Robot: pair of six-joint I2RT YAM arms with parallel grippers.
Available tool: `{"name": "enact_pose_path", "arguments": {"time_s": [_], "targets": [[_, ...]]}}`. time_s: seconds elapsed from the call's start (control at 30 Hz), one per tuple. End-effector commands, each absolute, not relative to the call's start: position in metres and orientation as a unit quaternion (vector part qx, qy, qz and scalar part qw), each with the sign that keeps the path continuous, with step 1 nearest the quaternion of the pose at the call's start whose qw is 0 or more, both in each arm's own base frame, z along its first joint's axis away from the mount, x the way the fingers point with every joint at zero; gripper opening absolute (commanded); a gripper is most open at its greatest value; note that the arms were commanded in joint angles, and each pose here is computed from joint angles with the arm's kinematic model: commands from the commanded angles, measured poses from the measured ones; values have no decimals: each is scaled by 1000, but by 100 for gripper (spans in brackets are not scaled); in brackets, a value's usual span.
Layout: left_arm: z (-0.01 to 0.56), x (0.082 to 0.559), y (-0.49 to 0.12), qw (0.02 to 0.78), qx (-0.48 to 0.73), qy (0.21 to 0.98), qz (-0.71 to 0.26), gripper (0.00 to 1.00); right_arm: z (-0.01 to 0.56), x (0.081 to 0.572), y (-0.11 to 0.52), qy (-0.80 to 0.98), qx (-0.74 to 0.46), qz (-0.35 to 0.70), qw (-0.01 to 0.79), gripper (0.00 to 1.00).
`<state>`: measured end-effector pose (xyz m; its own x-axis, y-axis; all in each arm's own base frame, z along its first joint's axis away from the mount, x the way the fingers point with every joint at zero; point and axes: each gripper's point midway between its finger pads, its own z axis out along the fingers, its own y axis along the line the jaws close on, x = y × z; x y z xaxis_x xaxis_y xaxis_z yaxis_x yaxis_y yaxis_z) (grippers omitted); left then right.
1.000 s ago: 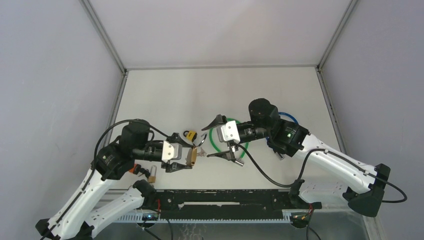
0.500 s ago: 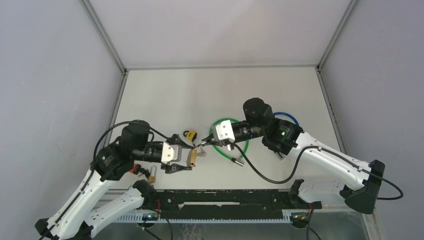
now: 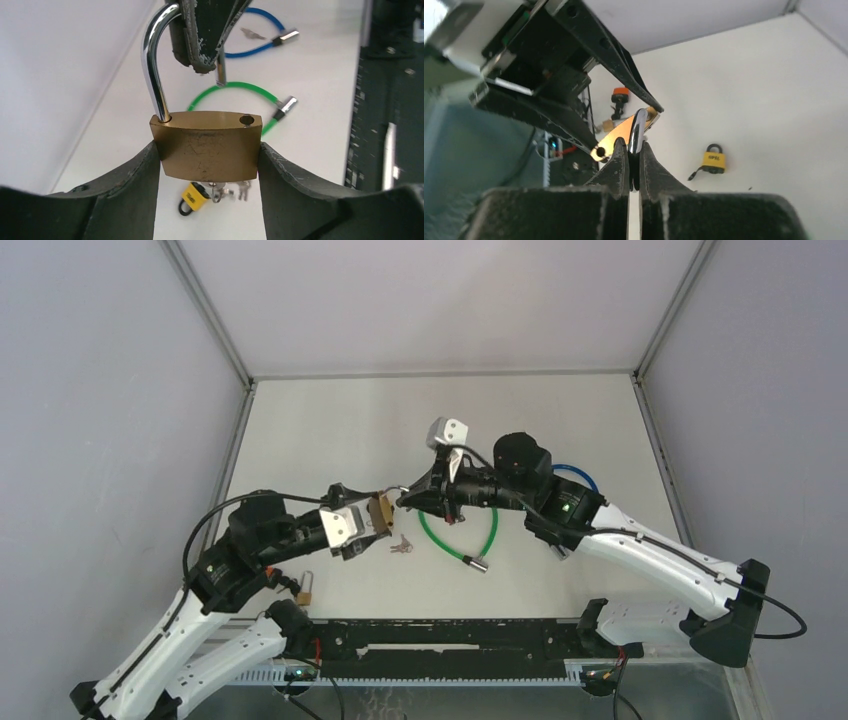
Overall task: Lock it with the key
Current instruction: Lock the lock.
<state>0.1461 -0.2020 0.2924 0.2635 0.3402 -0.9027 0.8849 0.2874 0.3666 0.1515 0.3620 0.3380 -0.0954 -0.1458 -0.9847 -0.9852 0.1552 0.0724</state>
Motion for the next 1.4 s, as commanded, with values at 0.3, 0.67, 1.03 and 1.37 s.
{"name": "enact_pose_path", "arguments": {"time_s": [0.3, 0.67, 1.03, 1.37], "targets": [[375, 183, -213, 710, 454, 492, -219, 0, 435, 94, 378, 540, -406, 581, 454, 57], [421, 132, -226, 692, 428, 444, -374, 0, 478, 87, 315, 467, -442, 523, 559, 99], [476, 93, -225, 711, 422, 340, -447, 0, 453, 152, 319, 600, -214, 601, 483, 93], [480, 112, -220, 769, 437, 305, -353, 0, 456, 137, 329, 614, -164, 646, 423, 94]]}}
